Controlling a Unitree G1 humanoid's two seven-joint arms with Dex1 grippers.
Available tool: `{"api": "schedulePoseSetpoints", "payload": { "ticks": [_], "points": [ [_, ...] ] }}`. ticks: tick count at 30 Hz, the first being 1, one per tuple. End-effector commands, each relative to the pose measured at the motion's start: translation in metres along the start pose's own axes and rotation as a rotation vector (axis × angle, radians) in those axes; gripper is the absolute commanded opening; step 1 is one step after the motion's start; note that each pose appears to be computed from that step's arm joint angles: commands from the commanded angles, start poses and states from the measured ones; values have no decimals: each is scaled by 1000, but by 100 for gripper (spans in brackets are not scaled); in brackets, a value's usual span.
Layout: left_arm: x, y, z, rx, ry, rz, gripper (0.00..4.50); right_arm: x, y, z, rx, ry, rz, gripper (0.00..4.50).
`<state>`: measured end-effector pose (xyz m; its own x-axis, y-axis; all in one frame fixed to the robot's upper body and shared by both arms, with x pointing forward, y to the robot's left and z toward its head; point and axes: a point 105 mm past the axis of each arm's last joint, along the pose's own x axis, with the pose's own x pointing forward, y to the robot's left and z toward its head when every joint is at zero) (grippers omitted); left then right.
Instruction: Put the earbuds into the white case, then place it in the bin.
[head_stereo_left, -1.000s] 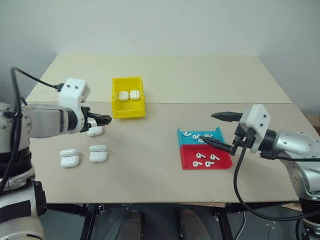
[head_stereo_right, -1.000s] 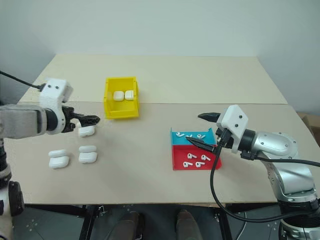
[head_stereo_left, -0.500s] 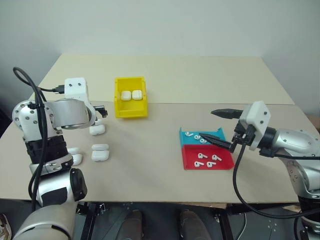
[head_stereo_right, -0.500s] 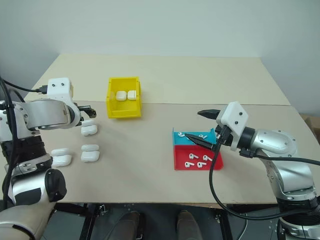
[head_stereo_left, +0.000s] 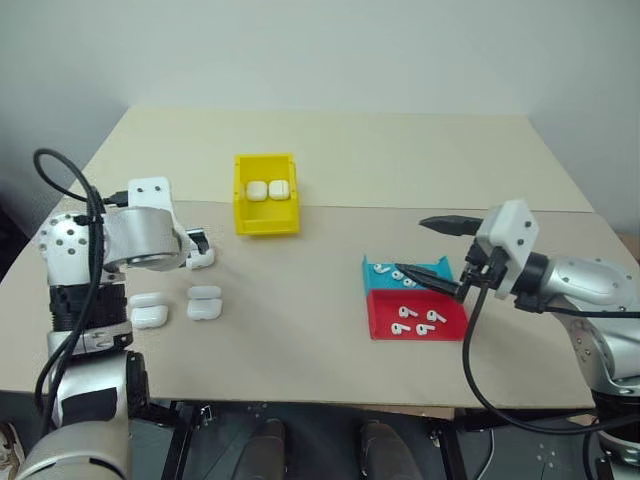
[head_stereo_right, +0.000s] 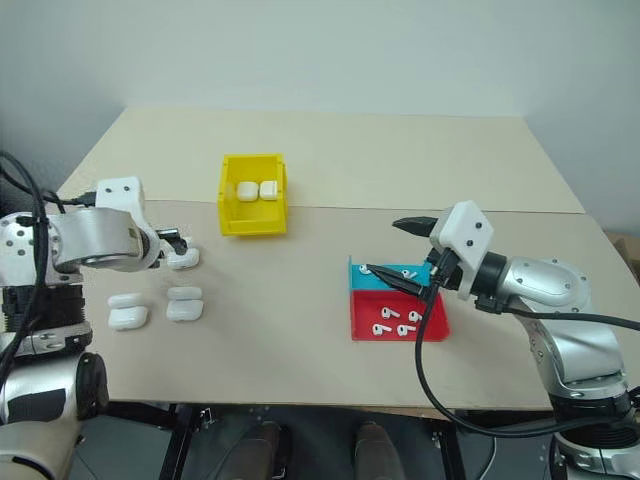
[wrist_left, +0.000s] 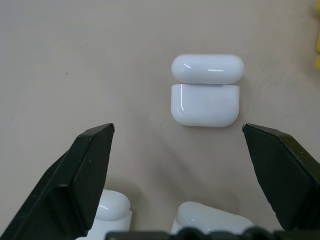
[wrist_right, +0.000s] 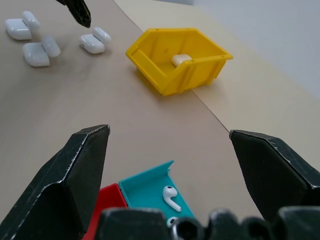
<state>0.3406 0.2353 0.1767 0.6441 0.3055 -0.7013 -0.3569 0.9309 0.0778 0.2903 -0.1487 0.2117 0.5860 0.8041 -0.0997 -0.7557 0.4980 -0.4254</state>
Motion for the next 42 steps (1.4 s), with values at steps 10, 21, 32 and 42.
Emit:
{"api": "schedulePoseSetpoints", "payload": {
  "ticks": [10,21,32,42],
  "points": [
    [16,-1,5,-84,62,13,447,2,3,15,-33,-49,-7,448],
    [33,-9,17,-81,98,4,447,4,5,14,-33,-60,-10,448],
    [42,-16,22,-48,135,-10,447,5,5,13,-26,-69,-22,448],
    [52,-13,18,-65,171,-10,447,6,7,13,-19,-72,-27,448]
  ]
}}
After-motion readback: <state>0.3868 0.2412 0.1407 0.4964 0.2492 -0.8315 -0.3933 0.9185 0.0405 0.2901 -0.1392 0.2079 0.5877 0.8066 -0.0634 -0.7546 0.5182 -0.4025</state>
